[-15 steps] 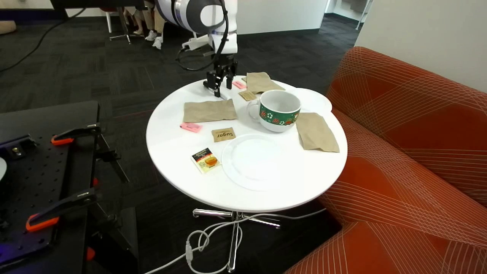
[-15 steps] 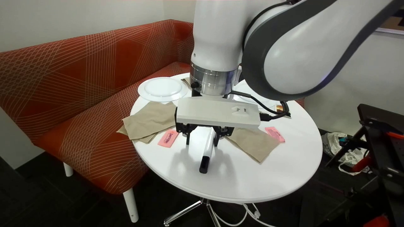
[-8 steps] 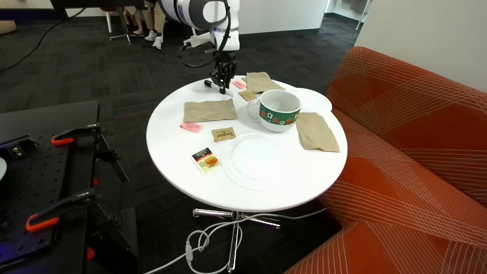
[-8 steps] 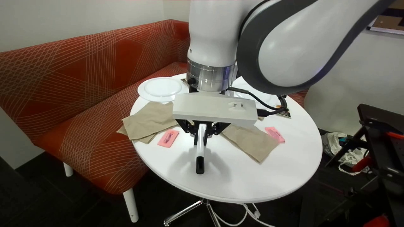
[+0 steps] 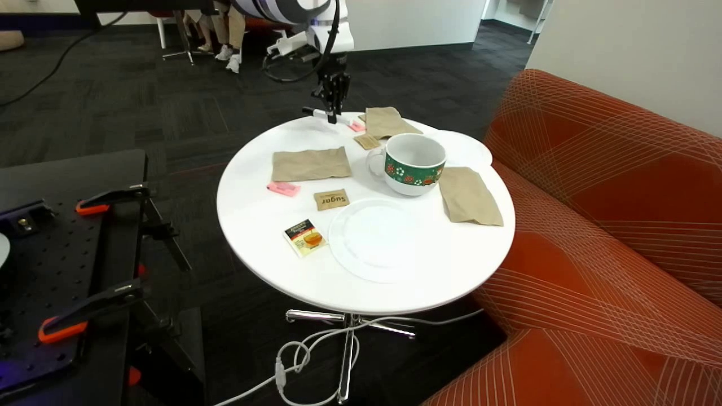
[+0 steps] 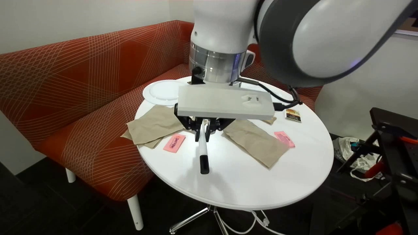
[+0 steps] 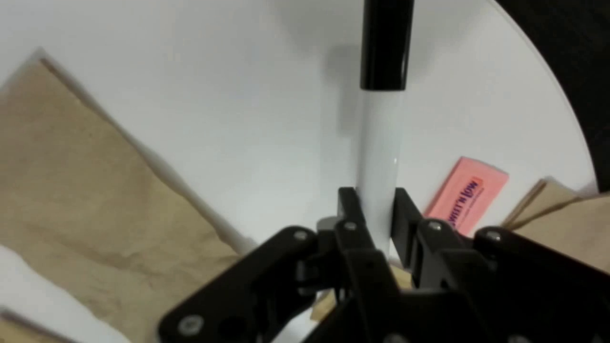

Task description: Pick up the pen from the table and put it in the mug cup.

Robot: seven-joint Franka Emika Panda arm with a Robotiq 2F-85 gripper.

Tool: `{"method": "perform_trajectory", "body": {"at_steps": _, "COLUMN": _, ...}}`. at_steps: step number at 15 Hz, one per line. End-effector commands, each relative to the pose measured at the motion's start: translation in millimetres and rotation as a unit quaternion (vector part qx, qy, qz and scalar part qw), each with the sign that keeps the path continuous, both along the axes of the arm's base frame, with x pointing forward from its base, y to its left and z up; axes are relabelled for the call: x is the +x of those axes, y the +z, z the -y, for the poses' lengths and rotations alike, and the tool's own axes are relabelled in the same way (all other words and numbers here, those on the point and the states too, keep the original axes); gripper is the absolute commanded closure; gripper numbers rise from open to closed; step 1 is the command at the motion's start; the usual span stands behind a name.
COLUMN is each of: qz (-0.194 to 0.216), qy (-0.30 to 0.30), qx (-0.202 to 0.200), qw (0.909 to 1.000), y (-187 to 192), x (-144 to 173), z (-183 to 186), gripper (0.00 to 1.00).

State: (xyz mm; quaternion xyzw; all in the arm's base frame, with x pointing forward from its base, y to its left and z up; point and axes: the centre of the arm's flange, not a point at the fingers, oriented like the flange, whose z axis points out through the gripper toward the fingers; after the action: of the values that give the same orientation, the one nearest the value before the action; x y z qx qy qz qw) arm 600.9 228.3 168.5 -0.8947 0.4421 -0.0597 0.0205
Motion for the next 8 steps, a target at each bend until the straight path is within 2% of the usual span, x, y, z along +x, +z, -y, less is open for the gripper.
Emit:
{"method": "perform_trajectory", "body": {"at_steps": 1, "qz": 0.046, "qy": 0.037, "qx": -0.033, "qw": 0.9977, "y": 64.2, "x": -29.5, "z": 12.8, "gripper": 0.95}}
{"method": "perform_trajectory", "body": {"at_steps": 5, "qz": 0.092, "qy": 0.055, "qx": -0.079, "qw": 0.9911, "y": 117.6, "x": -40.3, "z": 43.8, "gripper": 0.95}}
{"method": "perform_trajectory", "body": {"at_steps": 8, "qz": 0.123, "qy": 0.042, "qx": -0.114, "qw": 0.9849, "y": 145.0, "x": -43.2, "z": 77.7, "gripper": 0.95}}
